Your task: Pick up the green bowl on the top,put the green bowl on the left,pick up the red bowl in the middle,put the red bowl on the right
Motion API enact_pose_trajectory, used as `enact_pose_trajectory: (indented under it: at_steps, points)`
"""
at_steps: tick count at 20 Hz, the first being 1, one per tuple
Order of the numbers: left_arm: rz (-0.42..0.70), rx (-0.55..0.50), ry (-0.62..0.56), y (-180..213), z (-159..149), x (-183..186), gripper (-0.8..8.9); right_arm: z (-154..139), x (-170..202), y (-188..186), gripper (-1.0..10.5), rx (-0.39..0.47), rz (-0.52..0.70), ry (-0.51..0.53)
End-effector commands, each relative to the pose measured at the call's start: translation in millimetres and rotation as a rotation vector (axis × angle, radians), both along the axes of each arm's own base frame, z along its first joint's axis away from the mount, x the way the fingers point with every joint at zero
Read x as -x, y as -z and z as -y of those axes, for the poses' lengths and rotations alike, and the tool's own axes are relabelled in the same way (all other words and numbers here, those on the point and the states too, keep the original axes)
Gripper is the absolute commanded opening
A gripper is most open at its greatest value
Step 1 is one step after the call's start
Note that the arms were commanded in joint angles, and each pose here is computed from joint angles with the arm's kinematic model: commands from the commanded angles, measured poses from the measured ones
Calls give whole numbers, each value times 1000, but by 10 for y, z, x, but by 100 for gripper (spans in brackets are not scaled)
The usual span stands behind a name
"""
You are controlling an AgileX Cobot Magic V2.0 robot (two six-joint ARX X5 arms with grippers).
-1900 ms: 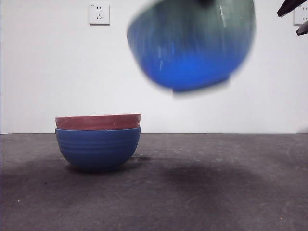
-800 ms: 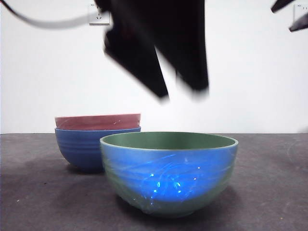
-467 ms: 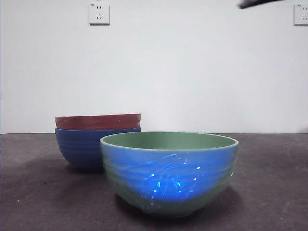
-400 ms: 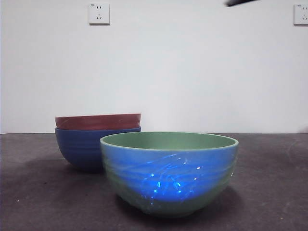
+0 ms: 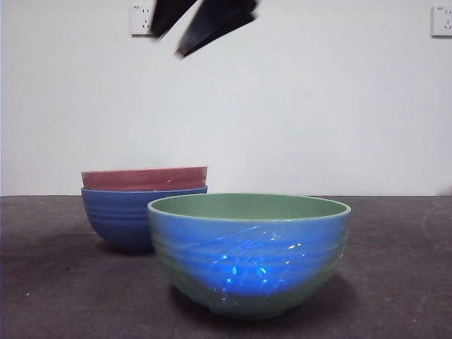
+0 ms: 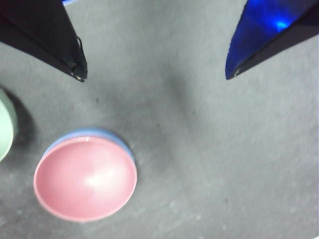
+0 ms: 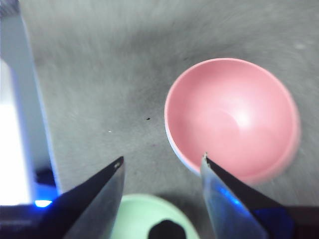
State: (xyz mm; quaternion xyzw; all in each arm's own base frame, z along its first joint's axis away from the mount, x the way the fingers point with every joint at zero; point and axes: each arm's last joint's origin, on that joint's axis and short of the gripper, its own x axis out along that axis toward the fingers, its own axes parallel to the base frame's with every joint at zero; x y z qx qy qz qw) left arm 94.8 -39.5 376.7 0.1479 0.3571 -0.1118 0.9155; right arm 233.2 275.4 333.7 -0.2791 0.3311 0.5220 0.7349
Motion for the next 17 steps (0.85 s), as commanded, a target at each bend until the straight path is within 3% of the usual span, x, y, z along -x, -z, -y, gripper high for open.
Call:
enact_pose_trajectory:
  at_steps: [1, 6, 8, 13, 17]
  points:
    - [-18, 4, -11, 22, -16, 27, 467, -253, -63, 228, 249, 38, 22, -74]
    - [-34, 13, -2, 30, -14, 34, 467, -536, -221, 691, 236, 78, 9, -112]
    - [-37, 19, 3, 31, -12, 34, 467, -573, -281, 825, 176, 95, 5, -123]
    - [-35, 20, 4, 29, -11, 32, 467, -626, -363, 1080, 175, 134, -34, -126]
    - [-35, 19, 3, 30, -11, 32, 467, -634, -364, 1102, 54, 138, -34, -134]
